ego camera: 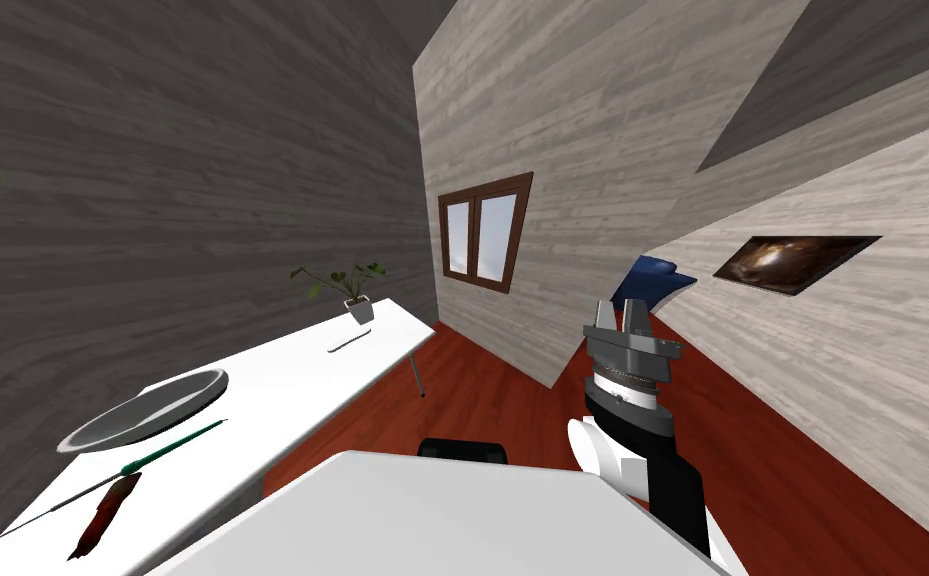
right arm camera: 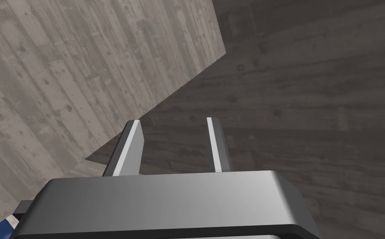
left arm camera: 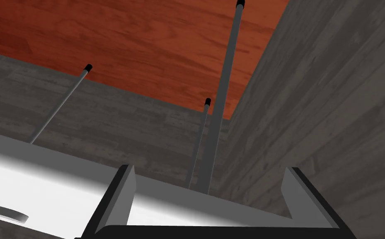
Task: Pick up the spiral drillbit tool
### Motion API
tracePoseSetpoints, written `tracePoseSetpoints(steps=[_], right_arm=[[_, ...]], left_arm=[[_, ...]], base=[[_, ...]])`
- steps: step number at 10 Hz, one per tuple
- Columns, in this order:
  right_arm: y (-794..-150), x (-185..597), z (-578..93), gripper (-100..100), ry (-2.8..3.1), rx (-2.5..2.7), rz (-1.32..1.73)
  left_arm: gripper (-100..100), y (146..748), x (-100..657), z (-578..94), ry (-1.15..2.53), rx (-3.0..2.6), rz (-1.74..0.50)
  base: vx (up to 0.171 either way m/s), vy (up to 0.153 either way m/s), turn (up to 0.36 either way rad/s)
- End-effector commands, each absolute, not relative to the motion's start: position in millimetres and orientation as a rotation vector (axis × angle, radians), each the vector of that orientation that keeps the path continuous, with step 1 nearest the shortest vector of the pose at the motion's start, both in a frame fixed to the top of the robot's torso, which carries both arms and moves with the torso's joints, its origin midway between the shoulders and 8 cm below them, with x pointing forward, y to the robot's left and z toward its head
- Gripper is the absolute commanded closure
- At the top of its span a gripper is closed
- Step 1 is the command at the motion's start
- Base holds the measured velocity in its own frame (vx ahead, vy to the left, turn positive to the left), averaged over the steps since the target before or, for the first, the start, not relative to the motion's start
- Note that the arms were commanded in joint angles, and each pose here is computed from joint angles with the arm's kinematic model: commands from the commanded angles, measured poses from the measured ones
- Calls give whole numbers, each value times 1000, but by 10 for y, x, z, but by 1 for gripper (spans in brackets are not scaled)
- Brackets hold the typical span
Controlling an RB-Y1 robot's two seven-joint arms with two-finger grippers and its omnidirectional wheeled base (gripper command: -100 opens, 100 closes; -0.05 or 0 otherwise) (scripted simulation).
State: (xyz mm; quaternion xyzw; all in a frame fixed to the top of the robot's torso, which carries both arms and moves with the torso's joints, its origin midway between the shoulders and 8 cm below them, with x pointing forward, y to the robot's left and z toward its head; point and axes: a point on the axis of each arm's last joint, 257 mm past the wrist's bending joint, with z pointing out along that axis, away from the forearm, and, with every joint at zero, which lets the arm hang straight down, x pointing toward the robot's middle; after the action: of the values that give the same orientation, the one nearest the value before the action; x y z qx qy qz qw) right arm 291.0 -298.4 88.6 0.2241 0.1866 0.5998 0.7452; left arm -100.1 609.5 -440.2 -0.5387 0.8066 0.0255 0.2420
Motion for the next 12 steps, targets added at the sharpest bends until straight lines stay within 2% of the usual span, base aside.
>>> tracePoseSetpoints(steps=[1,5,11,12], right_arm=[[-2984,2910,886,0,408,491,1313],[-2984,2910,886,0,409,491,1313],[-2985,2910,885,0,409,491,1313],[-2985,2910,885,0,409,491,1313]], left_arm=[[-100,6170,-1133,-4388,2210,-1498,110],[-100,6597,-1632,-4187,2259,-1541,295],[-100,6829,-1625,-4138,2279,-1545,357],[-100,6826,-1647,-4129,2279,-1544,359]], base=[[34,62,-87],[42,103,-223],[46,188,-157],[11,91,-38]])
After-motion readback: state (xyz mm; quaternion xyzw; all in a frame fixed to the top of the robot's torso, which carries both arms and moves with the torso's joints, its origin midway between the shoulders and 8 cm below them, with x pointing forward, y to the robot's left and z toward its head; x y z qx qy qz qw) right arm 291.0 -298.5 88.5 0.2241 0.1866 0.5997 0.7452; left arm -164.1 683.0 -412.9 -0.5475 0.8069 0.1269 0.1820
